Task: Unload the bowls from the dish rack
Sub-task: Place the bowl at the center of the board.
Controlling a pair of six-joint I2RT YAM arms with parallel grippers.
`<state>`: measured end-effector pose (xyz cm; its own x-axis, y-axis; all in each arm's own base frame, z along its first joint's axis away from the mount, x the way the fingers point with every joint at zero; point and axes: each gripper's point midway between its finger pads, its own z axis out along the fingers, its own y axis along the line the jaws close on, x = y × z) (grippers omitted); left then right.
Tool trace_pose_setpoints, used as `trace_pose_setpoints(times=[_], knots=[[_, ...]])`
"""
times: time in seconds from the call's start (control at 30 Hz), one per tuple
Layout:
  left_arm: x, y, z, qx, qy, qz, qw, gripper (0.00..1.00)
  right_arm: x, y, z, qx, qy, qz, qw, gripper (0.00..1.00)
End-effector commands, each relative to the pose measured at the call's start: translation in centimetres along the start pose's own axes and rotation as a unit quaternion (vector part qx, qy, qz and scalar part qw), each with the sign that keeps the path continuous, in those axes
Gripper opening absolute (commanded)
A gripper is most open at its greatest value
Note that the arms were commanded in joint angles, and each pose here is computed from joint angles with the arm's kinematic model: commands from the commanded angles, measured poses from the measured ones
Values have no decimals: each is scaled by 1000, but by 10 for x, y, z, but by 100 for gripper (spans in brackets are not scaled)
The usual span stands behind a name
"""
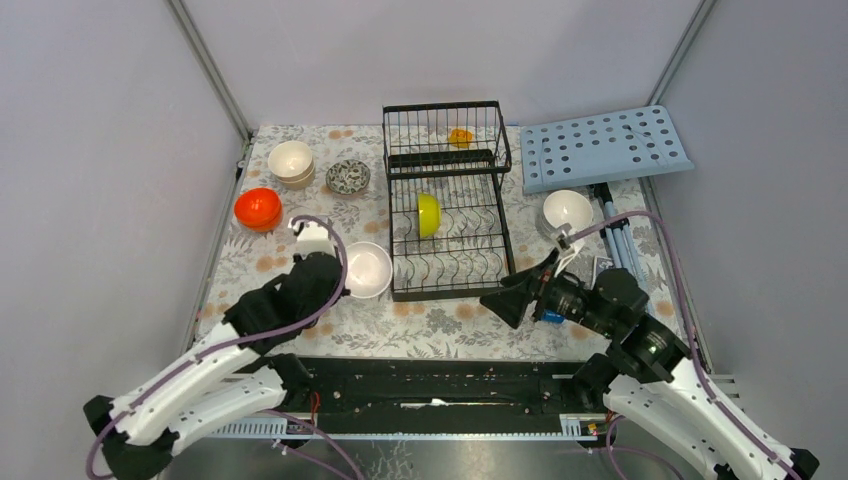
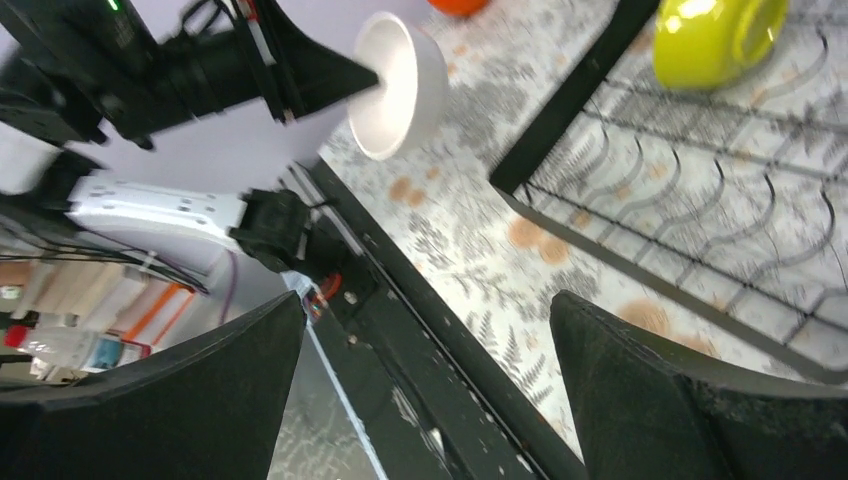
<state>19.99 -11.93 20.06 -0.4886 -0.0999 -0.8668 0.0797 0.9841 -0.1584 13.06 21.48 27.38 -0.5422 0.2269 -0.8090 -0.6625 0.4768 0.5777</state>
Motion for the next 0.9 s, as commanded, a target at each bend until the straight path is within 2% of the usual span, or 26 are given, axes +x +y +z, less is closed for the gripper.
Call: trace_pose_setpoints(times=[0.0,0.23,0.43,0.7,0.87], knots=[[-9,19,36,-30,9,-38,999,0,24,-26,10,35,16,18,999,100],[-22,71,90,-77,25,-173,982,0,46,-55,23,72,17,48,996,100],[-8,115,136,-127,55,-286,948,0,64,-88,32,143,32,82,986,100],[8,139,174,-195,78,-351,913,0,82,-107,32,174,39,97,979,100],[29,149,177,-241,94,-387,885,0,85,-109,30,175,38,98,979,100]])
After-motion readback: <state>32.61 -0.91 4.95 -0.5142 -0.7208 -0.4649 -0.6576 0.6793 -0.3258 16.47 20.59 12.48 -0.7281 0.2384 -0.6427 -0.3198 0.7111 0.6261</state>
